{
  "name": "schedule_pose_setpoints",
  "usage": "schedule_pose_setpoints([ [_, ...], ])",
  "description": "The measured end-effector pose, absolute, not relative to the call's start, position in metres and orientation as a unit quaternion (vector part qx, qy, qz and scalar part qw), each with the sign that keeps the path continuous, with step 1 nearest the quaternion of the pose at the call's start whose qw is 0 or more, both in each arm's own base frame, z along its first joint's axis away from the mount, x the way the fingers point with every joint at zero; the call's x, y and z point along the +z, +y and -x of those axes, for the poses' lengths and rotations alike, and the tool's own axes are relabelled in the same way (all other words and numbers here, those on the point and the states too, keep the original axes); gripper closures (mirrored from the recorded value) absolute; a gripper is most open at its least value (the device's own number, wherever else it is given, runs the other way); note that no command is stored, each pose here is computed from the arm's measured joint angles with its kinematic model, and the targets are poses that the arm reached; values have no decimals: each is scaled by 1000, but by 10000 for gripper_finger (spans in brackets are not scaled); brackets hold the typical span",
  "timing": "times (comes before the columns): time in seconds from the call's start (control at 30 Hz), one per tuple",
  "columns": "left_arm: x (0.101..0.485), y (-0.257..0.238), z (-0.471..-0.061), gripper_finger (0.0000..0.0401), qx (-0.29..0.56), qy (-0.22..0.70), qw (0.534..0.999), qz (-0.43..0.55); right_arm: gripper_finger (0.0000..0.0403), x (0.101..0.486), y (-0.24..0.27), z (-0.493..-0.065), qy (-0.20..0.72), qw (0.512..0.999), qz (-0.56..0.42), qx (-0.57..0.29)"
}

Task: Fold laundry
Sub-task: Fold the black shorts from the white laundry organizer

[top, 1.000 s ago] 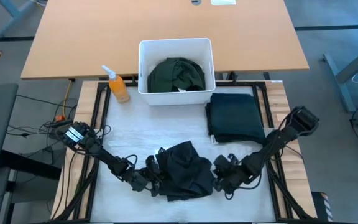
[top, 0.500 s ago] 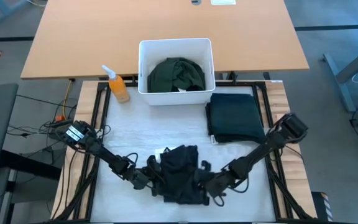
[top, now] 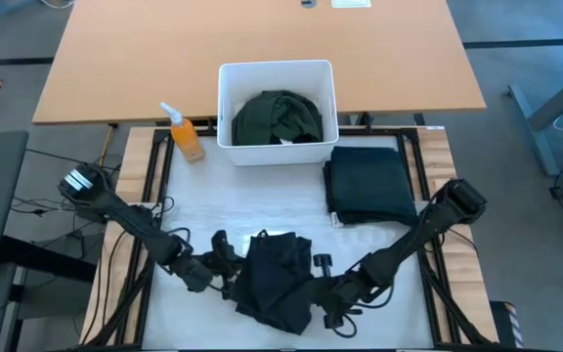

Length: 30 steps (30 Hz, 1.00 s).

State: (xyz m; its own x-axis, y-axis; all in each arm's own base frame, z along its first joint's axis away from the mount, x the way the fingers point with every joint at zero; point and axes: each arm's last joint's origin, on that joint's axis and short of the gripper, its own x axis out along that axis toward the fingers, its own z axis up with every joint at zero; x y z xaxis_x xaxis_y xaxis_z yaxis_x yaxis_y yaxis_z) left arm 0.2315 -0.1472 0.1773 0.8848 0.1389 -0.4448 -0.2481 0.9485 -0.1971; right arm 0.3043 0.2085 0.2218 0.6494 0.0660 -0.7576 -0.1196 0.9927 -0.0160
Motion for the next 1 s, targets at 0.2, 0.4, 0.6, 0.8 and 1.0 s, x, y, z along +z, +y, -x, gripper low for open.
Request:
schedule_pose_setpoints([
  [0.2, 186, -153, -241, 397, 46, 177, 979, 90, 383, 201, 190, -289, 408, 913, 0, -2],
  [0.4, 200, -166, -276, 385, -21, 153, 988, 16, 383, 184, 177, -277, 412, 909, -48, -35],
  [0.6, 219, -179, -326, 317, -51, 214, 972, -81, 383, 182, 184, -271, 408, 909, -78, -36],
  [0.8, 223, -175, -368, 233, -99, 324, 933, -124, 383, 184, 198, -263, 397, 915, -75, -14],
  [1.0, 225, -155, -404, 194, -127, 404, 893, -154, 383, 186, 205, -260, 385, 920, -75, -6],
])
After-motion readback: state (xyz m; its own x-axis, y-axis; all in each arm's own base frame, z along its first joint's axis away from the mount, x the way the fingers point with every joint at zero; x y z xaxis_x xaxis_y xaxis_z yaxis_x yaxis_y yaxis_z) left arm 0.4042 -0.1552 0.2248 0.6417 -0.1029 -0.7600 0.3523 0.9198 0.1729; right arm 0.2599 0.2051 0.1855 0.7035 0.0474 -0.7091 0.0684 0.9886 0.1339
